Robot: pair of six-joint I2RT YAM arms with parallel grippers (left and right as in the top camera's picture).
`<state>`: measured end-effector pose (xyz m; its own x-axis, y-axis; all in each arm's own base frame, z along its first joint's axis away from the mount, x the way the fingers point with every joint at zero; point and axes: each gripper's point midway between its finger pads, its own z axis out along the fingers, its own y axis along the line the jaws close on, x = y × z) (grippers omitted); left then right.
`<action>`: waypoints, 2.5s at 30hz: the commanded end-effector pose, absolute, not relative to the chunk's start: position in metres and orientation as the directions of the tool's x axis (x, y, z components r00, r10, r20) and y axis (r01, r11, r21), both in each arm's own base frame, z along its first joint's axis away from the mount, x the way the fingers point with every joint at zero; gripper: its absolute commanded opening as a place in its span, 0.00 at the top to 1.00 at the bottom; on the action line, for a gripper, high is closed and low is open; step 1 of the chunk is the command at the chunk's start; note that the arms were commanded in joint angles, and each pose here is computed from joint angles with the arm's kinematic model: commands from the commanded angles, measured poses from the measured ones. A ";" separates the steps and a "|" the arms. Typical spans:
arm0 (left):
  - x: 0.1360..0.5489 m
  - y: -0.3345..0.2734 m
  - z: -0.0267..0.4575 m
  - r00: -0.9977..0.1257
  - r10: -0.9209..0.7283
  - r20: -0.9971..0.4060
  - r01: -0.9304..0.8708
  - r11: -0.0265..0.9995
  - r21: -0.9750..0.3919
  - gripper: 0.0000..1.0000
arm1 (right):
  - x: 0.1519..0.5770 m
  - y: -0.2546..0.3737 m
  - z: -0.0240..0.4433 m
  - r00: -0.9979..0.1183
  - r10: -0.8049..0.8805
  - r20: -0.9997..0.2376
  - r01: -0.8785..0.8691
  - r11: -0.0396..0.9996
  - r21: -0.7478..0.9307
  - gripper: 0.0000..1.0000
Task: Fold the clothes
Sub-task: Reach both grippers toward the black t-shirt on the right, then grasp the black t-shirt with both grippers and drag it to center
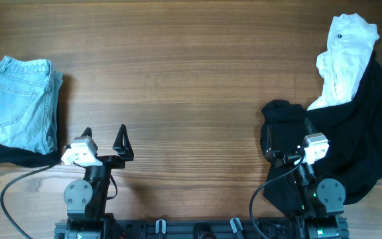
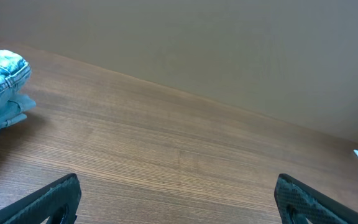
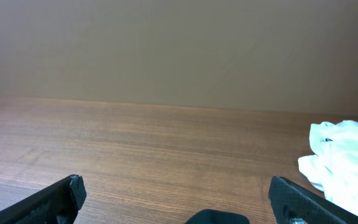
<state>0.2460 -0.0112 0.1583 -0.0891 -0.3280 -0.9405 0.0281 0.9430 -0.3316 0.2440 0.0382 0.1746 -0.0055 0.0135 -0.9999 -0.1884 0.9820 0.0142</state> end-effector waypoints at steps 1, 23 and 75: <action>0.246 -0.013 0.157 -0.089 -0.332 -0.939 0.033 0.941 -0.336 0.00 | 0.243 0.042 0.177 0.003 0.026 -1.000 -0.208 0.978 0.025 0.00; 0.246 -0.013 0.157 -0.088 -0.332 -0.939 0.033 0.941 -0.336 0.00 | 0.243 0.042 0.177 0.004 0.026 -1.000 -0.209 0.978 0.025 0.00; 0.287 -0.014 0.120 -0.654 -0.313 -0.689 -0.173 0.948 -0.266 0.00 | 0.385 0.048 0.363 -0.426 0.040 -0.904 -0.217 0.965 0.145 0.96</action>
